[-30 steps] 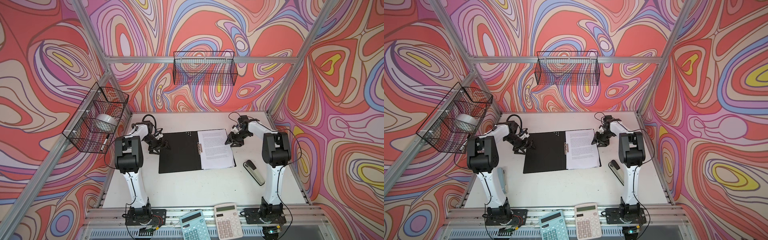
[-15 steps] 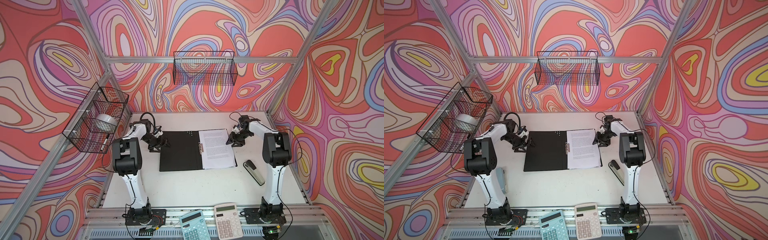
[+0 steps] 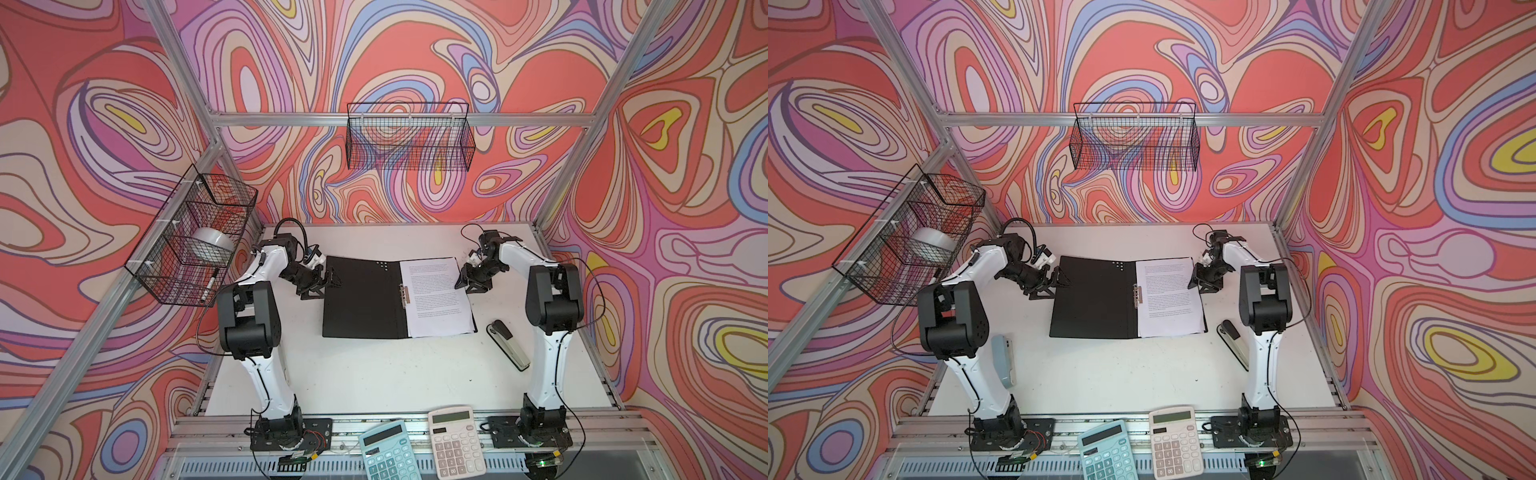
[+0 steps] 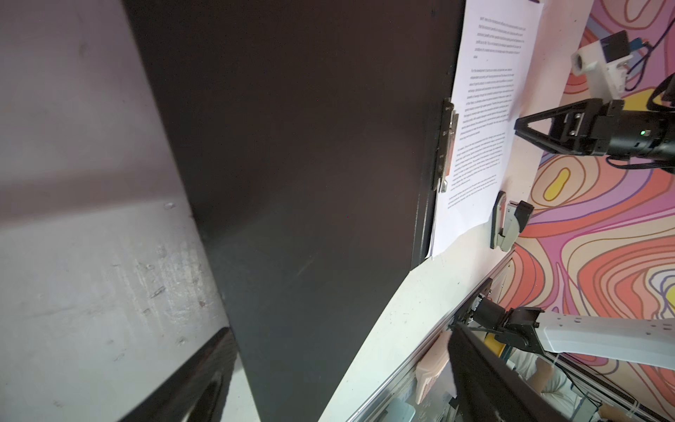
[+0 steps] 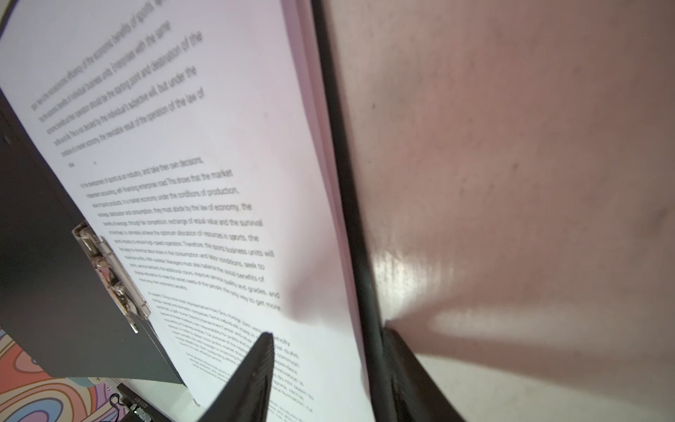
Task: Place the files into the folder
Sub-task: 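Lift the black cover with the left gripper and swing it over the sheets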
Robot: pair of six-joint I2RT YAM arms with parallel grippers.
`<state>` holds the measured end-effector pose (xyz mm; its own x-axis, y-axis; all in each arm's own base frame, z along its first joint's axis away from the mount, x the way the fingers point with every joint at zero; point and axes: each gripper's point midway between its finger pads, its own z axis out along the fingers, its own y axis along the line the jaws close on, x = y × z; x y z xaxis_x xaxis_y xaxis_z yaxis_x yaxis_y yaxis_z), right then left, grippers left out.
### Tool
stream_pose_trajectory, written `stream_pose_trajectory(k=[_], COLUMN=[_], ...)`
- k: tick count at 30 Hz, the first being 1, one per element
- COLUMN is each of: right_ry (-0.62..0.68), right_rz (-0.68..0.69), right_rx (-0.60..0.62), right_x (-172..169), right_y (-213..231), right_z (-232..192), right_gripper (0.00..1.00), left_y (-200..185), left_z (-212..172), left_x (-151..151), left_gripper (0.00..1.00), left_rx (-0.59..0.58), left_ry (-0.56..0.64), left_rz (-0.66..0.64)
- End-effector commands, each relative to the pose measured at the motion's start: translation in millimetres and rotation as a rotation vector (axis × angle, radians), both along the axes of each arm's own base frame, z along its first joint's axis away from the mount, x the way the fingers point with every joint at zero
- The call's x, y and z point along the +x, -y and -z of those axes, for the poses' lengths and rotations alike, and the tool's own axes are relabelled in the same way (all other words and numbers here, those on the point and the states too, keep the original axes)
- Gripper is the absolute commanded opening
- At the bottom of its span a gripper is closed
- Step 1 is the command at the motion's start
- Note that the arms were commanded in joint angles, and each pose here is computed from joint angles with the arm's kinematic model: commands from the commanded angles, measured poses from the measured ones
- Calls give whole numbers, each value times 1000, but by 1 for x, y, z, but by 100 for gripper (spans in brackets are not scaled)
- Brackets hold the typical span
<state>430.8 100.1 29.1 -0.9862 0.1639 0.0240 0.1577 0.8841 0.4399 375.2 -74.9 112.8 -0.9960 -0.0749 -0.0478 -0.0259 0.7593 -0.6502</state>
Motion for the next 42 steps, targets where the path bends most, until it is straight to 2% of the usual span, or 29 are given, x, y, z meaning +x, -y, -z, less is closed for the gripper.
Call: stream_pose_trajectory(k=[1,8,21,29,42], right_ry=[-121,-122,-116,-116,-126], right_rz=[-44,-44,-40,-14,-26], right_rx=[71,73,80,138,198], right_x=[-24,-24,-22,-21,-25], right_y=[-26,-26,-28,-36,-66], right_z=[31,31,30,31,28], right_gripper=[51,50,50,49,49], left_y=[42,48,50,55,106], left_z=[-41,-57,-81,-104,-129], left_x=[-4,-2,-2,-3,-4], left_gripper=[90,90,90,91,97], left_rx=[-234,-283,-305,-325,-336], left_ry=[29,51,96,145,200], left_rz=[49,46,50,70,210])
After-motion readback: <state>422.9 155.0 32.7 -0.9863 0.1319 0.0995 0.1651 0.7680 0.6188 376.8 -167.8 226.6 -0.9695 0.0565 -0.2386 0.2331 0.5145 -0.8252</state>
